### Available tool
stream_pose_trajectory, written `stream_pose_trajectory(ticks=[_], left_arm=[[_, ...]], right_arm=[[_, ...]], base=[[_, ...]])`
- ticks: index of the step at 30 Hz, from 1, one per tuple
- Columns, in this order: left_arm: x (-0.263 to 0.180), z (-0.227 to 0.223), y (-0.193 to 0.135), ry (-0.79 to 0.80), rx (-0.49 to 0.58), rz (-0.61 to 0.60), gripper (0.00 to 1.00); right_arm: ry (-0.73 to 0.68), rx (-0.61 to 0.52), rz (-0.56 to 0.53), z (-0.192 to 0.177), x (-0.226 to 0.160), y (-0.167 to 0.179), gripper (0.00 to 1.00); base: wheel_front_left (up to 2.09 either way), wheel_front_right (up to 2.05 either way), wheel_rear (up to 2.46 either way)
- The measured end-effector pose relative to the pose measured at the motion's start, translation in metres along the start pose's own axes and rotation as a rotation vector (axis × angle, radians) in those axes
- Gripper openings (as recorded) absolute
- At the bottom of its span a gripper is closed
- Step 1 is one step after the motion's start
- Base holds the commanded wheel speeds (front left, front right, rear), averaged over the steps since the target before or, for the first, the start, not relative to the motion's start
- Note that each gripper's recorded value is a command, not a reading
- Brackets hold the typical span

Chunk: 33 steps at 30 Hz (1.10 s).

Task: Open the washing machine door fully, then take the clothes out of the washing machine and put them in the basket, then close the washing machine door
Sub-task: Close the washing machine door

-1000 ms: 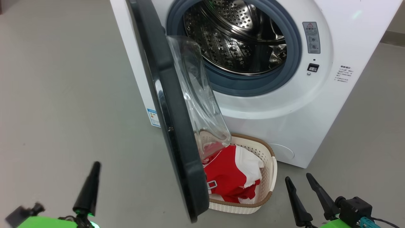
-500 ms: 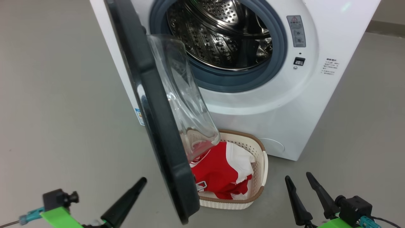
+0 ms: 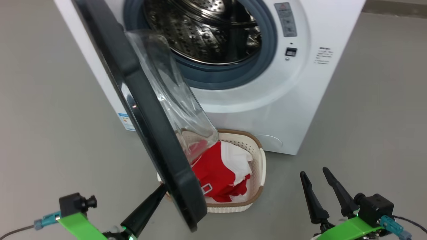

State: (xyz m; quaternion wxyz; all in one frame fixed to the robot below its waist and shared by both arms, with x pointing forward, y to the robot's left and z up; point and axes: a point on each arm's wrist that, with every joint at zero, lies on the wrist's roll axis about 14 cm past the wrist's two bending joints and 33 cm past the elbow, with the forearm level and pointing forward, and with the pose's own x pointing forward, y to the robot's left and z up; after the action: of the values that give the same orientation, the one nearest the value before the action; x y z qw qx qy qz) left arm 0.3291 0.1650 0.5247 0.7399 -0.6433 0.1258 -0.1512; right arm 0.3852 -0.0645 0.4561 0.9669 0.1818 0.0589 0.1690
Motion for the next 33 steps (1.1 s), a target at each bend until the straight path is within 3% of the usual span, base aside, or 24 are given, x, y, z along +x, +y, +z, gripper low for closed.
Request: stream_pose_trajectory(ticks=[19, 33], left_arm=[[0.133, -0.022, -0.031, 0.049, 0.114, -0.117, 0.0], [0.22, -0.02, -0.008, -0.005, 0.261, -0.085, 0.0]], right_arm=[[-0.09, 0.027, -0.209, 0.027, -0.014, -0.068, 1.0], [-0.127, 0.065, -0.384, 0.035, -0.046, -0.117, 1.0]], base=[[0.0, 0.0, 0.0], [0.0, 0.0, 0.0]])
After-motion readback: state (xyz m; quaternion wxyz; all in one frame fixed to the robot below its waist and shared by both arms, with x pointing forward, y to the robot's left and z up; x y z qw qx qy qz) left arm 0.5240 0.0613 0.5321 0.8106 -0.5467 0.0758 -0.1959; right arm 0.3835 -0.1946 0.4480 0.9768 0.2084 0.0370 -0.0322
